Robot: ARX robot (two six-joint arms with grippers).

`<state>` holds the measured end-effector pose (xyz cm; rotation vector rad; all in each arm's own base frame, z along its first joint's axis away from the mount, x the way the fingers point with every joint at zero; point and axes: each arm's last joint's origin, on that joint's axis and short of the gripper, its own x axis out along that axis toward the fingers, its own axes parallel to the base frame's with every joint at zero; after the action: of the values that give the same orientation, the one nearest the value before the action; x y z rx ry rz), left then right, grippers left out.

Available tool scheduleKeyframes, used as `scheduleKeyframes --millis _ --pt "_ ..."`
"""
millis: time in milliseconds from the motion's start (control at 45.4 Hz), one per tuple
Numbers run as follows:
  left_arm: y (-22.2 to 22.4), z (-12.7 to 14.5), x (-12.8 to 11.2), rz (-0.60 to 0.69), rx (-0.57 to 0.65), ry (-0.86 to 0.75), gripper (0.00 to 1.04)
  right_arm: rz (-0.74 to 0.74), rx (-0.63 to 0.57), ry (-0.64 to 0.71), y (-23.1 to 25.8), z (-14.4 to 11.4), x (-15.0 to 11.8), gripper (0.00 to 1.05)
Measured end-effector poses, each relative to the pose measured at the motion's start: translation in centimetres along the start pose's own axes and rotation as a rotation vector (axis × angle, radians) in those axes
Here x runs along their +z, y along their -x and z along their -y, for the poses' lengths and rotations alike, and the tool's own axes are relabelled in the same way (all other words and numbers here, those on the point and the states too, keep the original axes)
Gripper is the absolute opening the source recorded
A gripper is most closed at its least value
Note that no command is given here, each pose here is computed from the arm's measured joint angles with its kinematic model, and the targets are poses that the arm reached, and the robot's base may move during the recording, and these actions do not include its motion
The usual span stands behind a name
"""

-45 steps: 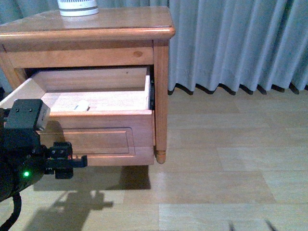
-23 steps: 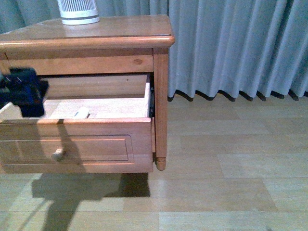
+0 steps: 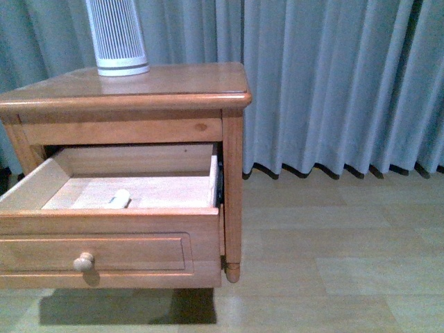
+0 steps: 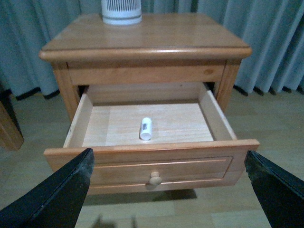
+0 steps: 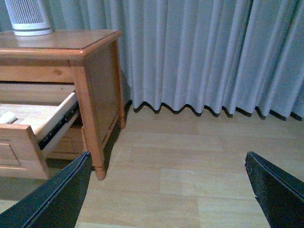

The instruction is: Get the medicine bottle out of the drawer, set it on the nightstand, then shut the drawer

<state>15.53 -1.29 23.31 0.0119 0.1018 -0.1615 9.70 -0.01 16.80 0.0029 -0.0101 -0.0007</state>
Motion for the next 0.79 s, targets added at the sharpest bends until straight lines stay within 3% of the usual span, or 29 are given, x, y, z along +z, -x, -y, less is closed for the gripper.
scheduleKeyframes --millis 176,286,374,550,683,793 --pt "0.8 0.1 0.5 0.053 0.021 -0.005 0.97 0.000 0.000 0.000 0.0 0.0 0.0 0.98" --pt "1.2 0.0 -0.3 0.101 0.141 0.001 0.79 0.000 0.000 0.000 0.0 0.0 0.0 0.98" --pt "1.7 -0.8 -1.7 0.098 0.156 0.005 0.60 0.000 0.000 0.000 0.0 0.0 0.0 0.98" --pt "2.2 -0.8 -3.1 0.095 0.157 0.006 0.33 0.000 0.000 0.000 0.0 0.0 0.0 0.98" --pt "2.8 -0.7 -4.1 0.103 0.158 0.006 0.03 0.000 0.000 0.000 0.0 0.0 0.0 0.98" --pt "3.0 -0.7 -4.6 0.104 0.158 0.008 0.03 0.000 0.000 0.000 0.0 0.0 0.0 0.98"
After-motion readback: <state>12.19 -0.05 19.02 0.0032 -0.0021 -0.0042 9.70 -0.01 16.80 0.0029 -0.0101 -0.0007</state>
